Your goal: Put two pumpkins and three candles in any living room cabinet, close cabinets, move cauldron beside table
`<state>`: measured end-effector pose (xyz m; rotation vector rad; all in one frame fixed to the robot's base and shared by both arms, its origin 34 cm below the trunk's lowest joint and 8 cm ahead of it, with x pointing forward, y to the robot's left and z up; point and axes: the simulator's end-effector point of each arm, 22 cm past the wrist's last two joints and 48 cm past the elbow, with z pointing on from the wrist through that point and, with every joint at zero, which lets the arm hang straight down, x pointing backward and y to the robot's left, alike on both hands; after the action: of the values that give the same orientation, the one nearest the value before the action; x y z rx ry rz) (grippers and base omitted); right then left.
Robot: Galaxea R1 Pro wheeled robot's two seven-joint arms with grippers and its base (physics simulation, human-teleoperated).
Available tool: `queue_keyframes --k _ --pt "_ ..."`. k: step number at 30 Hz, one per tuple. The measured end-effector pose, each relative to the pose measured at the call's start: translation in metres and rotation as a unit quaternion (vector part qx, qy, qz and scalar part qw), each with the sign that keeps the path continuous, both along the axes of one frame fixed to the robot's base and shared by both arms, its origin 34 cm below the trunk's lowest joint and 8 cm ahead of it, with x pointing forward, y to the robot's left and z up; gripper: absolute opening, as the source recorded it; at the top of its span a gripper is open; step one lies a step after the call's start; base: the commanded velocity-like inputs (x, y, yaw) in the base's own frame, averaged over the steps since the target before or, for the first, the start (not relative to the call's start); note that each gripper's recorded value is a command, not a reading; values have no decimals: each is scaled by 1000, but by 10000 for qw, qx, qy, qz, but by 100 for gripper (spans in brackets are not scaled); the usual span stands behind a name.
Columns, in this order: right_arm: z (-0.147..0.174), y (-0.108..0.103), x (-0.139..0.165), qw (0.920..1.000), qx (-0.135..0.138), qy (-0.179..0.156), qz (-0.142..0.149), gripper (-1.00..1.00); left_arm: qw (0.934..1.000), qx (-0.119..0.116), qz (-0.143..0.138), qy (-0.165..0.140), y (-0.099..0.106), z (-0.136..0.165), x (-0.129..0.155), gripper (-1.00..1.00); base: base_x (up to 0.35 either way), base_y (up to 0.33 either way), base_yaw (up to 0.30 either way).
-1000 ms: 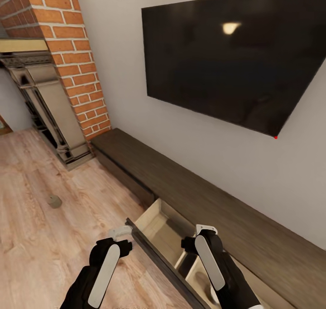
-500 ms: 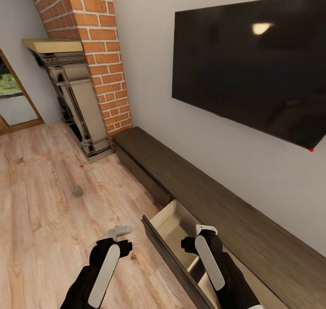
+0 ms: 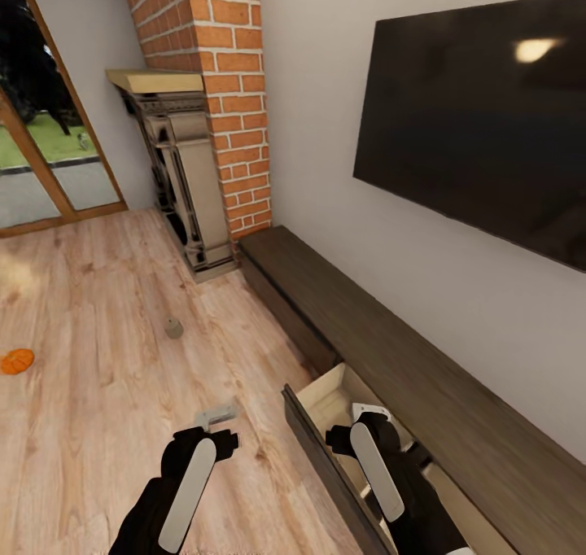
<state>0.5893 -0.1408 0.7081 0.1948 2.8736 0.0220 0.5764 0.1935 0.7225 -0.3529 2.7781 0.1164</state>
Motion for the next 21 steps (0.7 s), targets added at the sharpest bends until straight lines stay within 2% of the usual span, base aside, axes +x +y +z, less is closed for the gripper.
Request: queue_keyframes --k 21 --pt "0 0 0 10000 3 1 0 100 10000 1 8 -38 1 0 1 100 0 2 287"
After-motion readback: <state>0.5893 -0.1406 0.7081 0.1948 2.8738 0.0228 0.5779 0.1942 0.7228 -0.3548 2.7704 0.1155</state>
